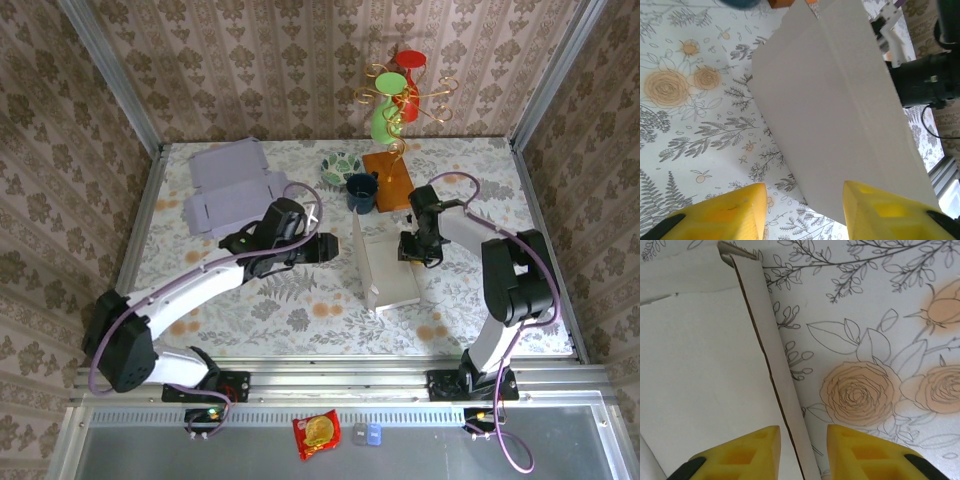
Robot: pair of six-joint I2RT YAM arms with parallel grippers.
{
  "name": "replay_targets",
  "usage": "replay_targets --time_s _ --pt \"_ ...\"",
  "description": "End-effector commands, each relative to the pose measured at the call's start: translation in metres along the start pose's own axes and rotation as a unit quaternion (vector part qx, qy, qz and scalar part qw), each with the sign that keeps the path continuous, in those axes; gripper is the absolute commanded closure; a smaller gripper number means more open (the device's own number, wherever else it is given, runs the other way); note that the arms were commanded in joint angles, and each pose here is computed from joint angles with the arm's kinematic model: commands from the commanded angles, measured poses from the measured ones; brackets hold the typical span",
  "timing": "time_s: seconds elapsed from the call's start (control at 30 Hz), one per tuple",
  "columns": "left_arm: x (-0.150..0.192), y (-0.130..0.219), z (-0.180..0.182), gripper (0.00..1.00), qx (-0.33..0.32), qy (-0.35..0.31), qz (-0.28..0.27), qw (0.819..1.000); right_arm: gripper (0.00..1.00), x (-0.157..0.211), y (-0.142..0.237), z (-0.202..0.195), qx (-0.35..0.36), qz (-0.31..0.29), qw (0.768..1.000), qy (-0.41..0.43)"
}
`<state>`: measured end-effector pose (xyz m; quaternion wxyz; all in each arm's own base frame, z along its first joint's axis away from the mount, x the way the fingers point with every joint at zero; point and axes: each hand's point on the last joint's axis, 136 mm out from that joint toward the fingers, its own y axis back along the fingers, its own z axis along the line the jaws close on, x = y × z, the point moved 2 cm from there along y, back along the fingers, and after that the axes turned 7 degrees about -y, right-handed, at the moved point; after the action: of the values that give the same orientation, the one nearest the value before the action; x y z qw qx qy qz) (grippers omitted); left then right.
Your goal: Fold the paper box
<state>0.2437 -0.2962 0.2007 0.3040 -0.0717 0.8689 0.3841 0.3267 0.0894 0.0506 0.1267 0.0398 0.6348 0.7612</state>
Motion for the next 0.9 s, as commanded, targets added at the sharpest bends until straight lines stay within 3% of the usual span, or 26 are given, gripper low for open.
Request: replay_targets --time_s 0.0,0.27,0.57,0.77,0.87 --pt "0.007 0.013 0.012 0.55 -0.026 -0.007 0.003 1.0 0.7 -0.006 -0.002 0.006 -0.014 0.002 1.0 -0.002" --pt "0.01 0.031 0.016 0.55 -0.036 -0.004 -0.006 0.999 0.81 -0.006 -0.004 0.004 -0.013 -0.006 0.999 -0.035" --pt "0.011 0.042 0.018 0.55 -0.044 -0.005 -0.015 0.999 0.95 0.0 0.008 -0.005 -0.011 -0.046 0.987 -0.153" --pt "0.014 0.047 0.021 0.56 -0.048 -0.001 -0.017 0.999 1.0 0.011 0.024 -0.019 0.001 -0.085 0.954 -0.287" --pt "0.017 0.048 0.022 0.56 -0.048 0.0 -0.016 0.999 1.0 0.024 0.033 -0.024 0.011 -0.109 0.92 -0.376"
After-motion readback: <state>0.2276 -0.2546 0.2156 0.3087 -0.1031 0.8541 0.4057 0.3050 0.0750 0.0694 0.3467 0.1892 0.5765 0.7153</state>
